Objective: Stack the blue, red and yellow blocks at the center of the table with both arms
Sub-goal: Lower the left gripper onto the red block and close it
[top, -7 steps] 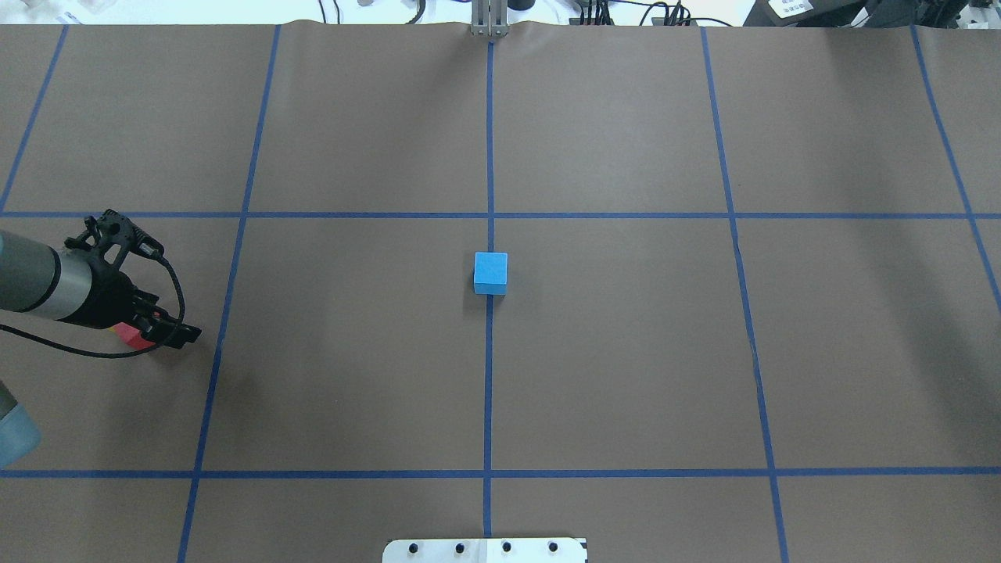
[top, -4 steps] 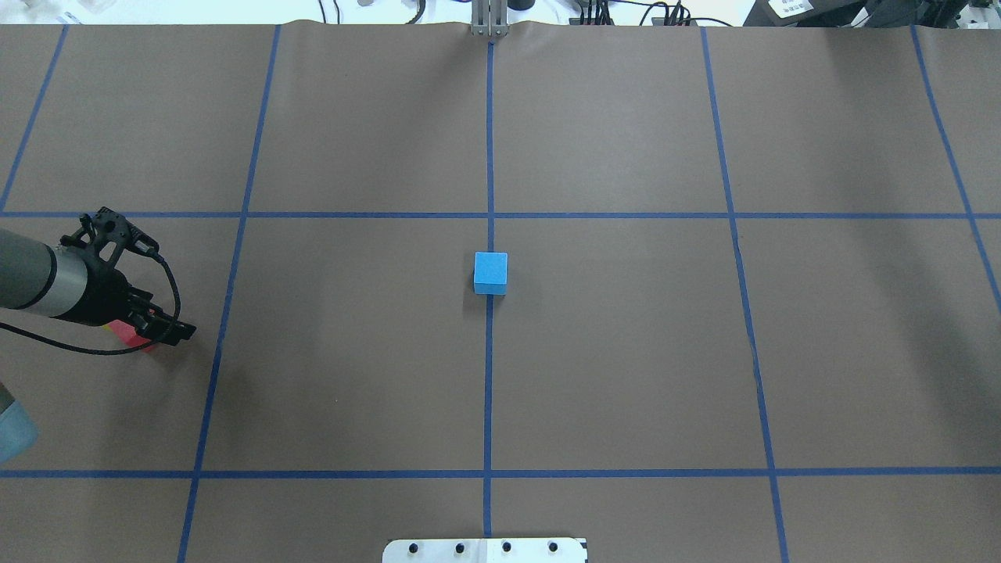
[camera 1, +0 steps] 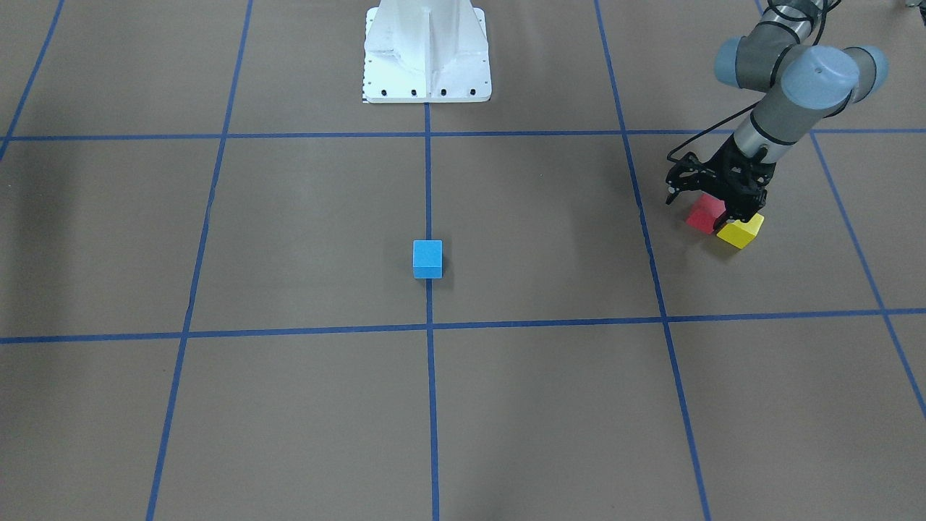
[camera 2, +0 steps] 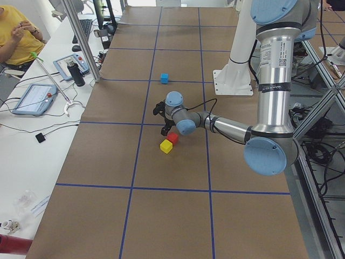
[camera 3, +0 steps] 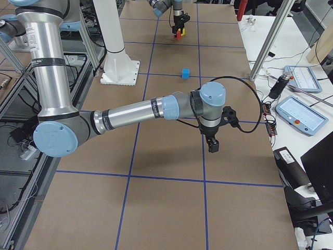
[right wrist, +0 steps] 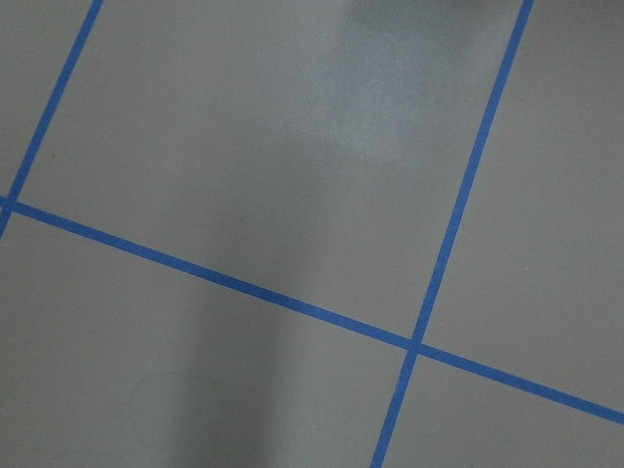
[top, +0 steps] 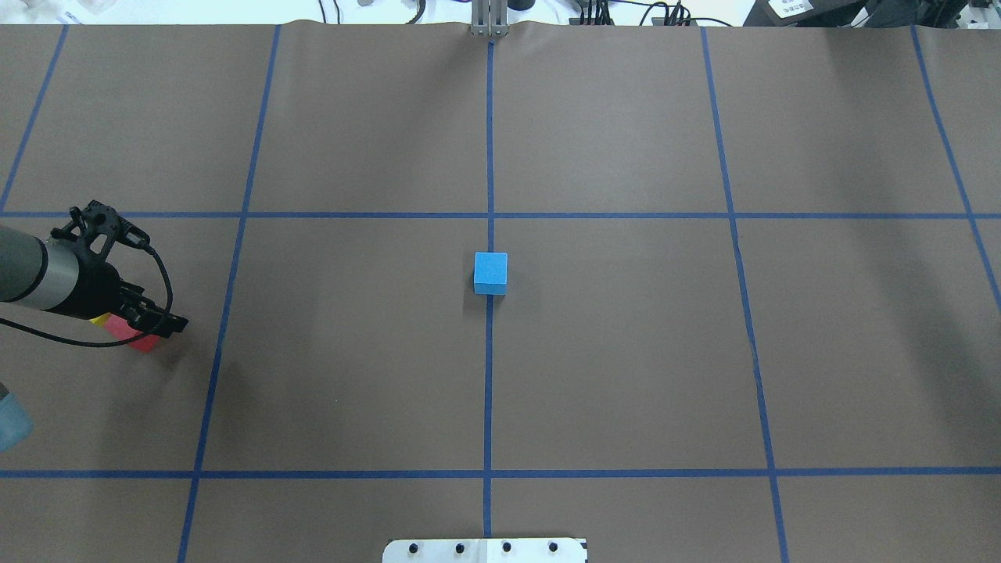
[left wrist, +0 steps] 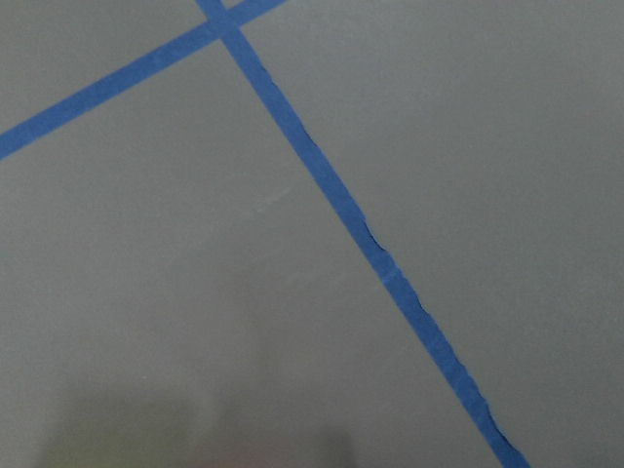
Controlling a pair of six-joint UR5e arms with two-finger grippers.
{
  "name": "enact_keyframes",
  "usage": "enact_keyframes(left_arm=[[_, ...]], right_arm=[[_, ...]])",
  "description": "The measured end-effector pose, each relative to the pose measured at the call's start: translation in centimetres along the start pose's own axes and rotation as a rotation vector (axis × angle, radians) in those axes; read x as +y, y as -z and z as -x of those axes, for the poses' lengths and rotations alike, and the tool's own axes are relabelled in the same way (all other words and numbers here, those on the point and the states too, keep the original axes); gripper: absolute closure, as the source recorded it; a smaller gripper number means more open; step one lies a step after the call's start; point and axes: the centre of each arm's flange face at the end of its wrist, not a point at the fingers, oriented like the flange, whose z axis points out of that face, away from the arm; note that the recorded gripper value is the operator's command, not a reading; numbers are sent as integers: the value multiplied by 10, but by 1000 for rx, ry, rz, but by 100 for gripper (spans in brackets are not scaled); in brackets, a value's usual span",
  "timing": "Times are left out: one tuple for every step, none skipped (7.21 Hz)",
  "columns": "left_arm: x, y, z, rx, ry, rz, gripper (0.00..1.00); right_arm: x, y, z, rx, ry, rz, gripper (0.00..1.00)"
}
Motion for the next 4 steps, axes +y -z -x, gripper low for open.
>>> enact_keyframes(left_arm=[[2,-1,6,-7,8,3,2],[4,-3,10,-11,14,8,2],[8,-5,14,-15,18,14,2],[16,-6,18,-20,24,23,2]], right_arm=[[0,0,0,1,0,0,0],[0,0,0,1,1,1,0],[1,0,0,1,1,1,0],[1,-1,-1,1,1,2,0]])
